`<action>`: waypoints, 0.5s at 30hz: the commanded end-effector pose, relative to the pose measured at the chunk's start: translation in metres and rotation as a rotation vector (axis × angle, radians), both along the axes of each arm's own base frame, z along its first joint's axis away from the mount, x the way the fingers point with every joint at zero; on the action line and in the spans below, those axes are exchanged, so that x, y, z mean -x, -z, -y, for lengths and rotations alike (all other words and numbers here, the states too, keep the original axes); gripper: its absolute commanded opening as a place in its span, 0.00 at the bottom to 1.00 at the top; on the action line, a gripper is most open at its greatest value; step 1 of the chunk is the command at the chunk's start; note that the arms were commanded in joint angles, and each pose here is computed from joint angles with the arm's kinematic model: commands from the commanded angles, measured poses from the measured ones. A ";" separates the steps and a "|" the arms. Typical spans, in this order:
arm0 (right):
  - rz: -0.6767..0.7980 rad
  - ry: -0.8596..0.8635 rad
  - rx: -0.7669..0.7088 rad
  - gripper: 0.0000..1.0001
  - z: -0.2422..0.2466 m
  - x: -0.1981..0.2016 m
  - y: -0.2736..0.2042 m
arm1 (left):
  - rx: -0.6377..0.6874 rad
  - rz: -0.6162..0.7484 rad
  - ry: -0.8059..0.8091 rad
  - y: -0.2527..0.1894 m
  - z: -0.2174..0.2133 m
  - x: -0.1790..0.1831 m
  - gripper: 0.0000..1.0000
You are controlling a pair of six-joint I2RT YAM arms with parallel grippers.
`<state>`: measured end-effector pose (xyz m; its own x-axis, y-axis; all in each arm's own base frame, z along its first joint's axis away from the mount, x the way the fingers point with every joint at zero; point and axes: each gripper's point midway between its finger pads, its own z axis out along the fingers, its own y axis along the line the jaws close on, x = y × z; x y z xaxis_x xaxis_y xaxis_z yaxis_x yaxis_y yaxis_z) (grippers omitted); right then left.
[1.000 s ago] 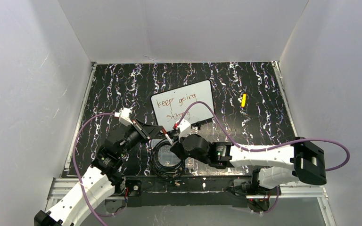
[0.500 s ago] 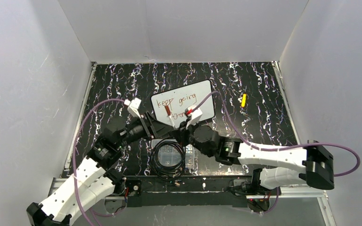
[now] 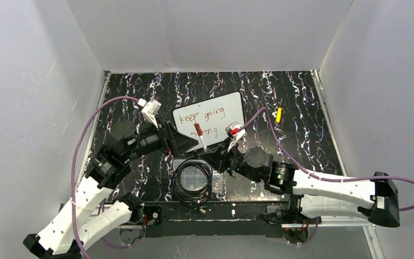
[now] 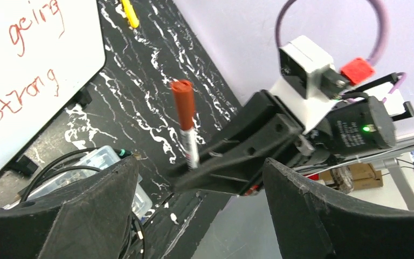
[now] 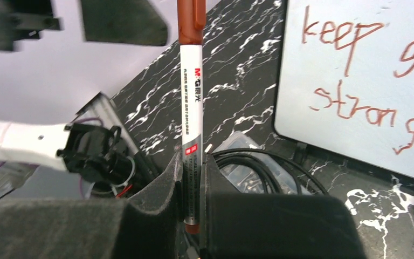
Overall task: Write a sentence on the whiteboard
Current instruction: Close the whiteboard marker at the center of the board.
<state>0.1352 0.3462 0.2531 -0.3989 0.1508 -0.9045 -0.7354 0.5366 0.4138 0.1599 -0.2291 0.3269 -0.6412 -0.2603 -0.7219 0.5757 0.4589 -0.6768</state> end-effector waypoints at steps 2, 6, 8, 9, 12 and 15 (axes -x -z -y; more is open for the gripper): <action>0.023 -0.147 -0.059 0.01 0.000 0.027 -0.015 | -0.064 -0.001 0.020 0.004 0.002 -0.004 0.83; 0.025 -0.184 -0.047 0.01 -0.003 0.032 -0.012 | -0.014 -0.014 0.031 -0.001 0.010 -0.006 0.78; 0.027 -0.190 -0.042 0.01 -0.005 0.033 -0.011 | 0.004 -0.028 0.033 0.000 0.012 -0.007 0.68; 0.029 -0.191 -0.038 0.01 -0.006 0.032 -0.011 | 0.014 -0.030 0.034 -0.001 0.014 -0.008 0.61; 0.032 -0.194 -0.026 0.01 -0.007 0.032 -0.010 | 0.030 -0.048 0.041 0.003 0.017 -0.009 0.44; 0.031 -0.189 -0.024 0.01 -0.008 0.031 -0.010 | 0.032 -0.069 0.055 0.009 0.019 -0.008 0.30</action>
